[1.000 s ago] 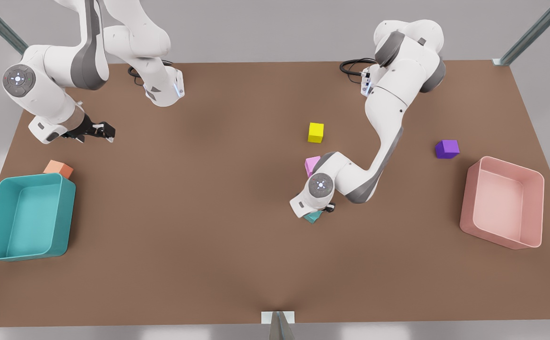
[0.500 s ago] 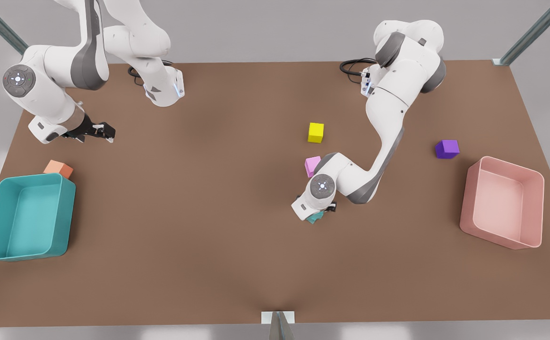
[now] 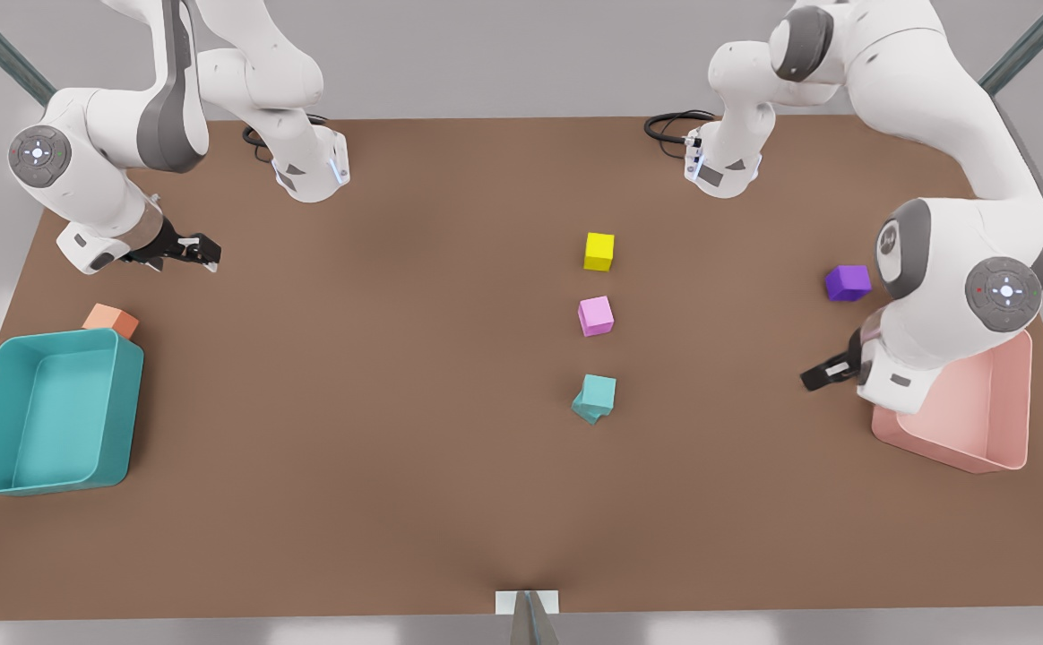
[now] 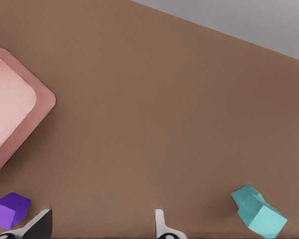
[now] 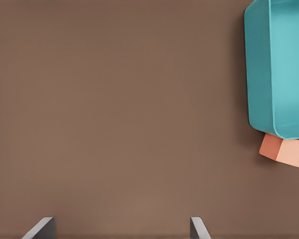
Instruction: Stack the two blue cubes on top of each other
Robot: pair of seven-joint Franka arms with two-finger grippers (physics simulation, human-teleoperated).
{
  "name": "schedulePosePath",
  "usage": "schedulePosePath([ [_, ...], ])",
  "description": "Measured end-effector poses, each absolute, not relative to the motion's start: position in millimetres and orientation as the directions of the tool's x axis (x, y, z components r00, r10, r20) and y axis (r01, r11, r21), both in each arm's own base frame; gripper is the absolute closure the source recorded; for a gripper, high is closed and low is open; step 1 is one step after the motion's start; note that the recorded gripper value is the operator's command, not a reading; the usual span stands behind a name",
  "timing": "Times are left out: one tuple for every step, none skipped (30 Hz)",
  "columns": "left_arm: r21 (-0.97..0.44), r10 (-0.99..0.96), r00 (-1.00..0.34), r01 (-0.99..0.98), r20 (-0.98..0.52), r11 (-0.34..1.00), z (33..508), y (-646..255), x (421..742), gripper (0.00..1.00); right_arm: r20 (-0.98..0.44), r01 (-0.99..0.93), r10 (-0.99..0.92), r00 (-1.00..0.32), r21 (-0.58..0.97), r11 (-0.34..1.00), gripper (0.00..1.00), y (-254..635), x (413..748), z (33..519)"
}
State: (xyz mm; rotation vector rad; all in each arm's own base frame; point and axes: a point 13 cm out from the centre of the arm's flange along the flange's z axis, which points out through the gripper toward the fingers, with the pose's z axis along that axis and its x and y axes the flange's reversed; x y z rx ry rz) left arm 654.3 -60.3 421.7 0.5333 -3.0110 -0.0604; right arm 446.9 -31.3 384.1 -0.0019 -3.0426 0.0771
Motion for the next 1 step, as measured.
schedulePosePath([
  [0.038, -0.321, -0.942, -0.319, 0.099, 0.947, 420.2, -68.1, 649.8, 0.0, 0.098, -0.001, 0.004, -0.995, -0.051, 0.999, 0.0, -31.3, 446.9, 384.1],
])
